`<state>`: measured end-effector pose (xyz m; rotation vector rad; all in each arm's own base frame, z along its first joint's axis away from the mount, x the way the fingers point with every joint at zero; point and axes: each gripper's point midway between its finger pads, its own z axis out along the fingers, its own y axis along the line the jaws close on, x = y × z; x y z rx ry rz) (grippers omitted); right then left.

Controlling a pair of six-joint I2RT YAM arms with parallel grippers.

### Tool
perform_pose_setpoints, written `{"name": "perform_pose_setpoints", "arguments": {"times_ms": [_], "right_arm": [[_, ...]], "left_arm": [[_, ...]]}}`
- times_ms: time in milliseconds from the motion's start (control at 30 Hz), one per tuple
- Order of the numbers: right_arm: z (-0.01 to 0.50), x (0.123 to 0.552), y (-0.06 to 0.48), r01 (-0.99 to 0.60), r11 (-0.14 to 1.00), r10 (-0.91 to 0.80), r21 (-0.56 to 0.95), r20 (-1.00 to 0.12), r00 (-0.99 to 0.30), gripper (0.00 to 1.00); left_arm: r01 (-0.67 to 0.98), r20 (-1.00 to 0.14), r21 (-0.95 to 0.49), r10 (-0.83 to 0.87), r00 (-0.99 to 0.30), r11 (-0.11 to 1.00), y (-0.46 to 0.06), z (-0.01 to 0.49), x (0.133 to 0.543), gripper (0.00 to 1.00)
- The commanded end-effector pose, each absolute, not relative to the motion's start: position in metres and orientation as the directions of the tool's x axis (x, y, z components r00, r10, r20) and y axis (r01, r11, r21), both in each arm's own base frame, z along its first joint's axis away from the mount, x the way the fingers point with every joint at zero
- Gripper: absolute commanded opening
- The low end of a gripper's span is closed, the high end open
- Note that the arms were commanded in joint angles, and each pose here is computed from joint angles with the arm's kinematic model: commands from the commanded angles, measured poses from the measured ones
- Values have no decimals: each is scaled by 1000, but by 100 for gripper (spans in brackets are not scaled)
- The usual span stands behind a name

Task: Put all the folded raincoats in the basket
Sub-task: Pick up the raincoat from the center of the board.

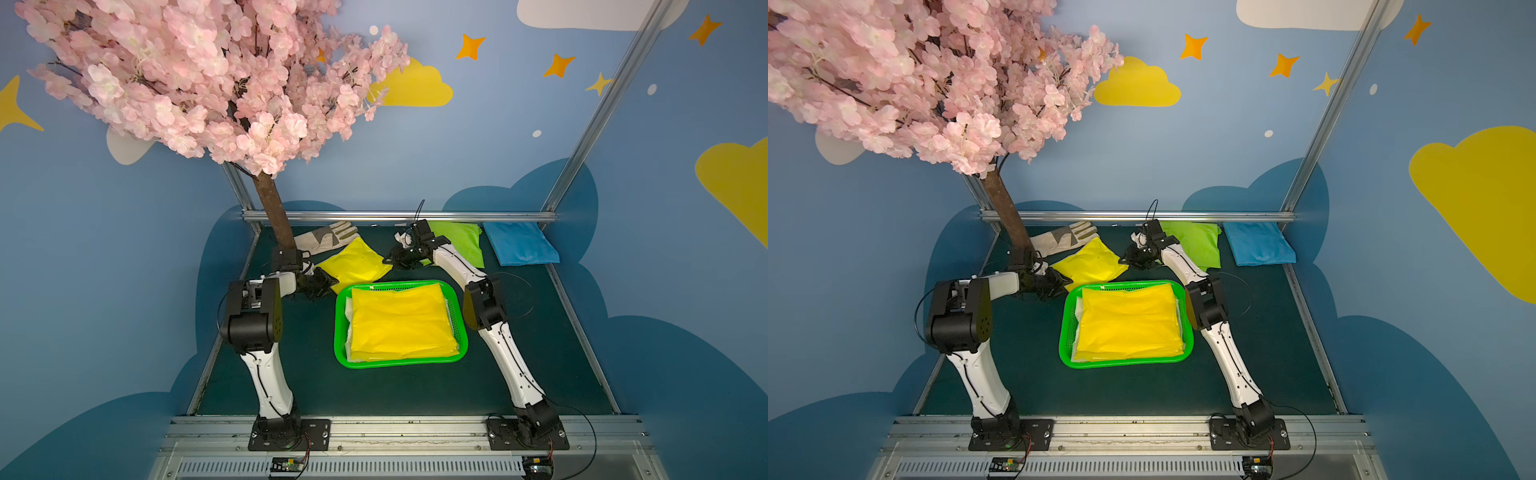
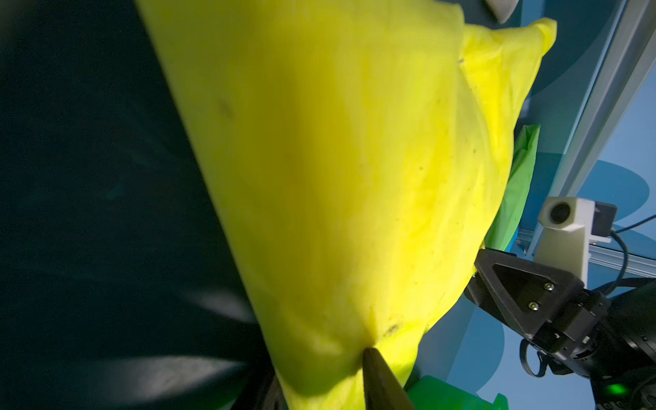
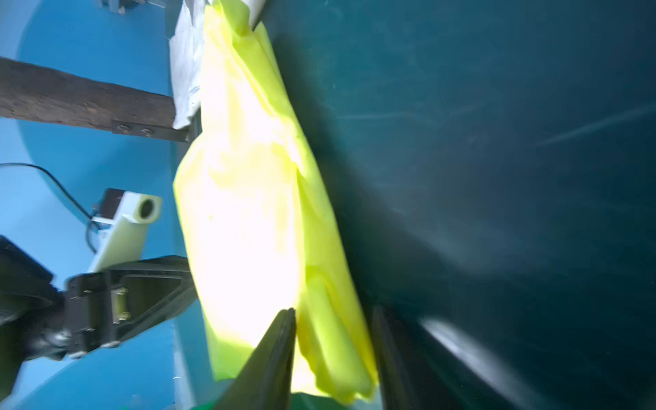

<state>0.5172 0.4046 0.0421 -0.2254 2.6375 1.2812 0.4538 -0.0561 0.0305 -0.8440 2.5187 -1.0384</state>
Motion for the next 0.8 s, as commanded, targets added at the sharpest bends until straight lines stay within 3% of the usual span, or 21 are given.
{"name": "perform_pose_setpoints", "arguments": {"times_ms": [0, 167, 467, 767], "right_arm": [[36, 511, 416, -211, 571, -61, 793, -215, -975, 24], [49, 513, 422, -226, 539, -59, 811, -232, -971, 0], [82, 507, 422, -280, 522, -74, 806, -285, -956, 0], [140, 508, 417, -368, 505, -59, 781, -394, -917, 0]], "left_arm": [[-436, -20, -695, -621, -784, 572, -54, 15, 449, 40], [-422, -30, -710, -623, -782, 564, -54, 19, 455, 33], [-410, -43, -727, -632, -774, 551, -55, 28, 461, 3], [-362, -121, -722, -623, -773, 590, -57, 72, 465, 3]]}}
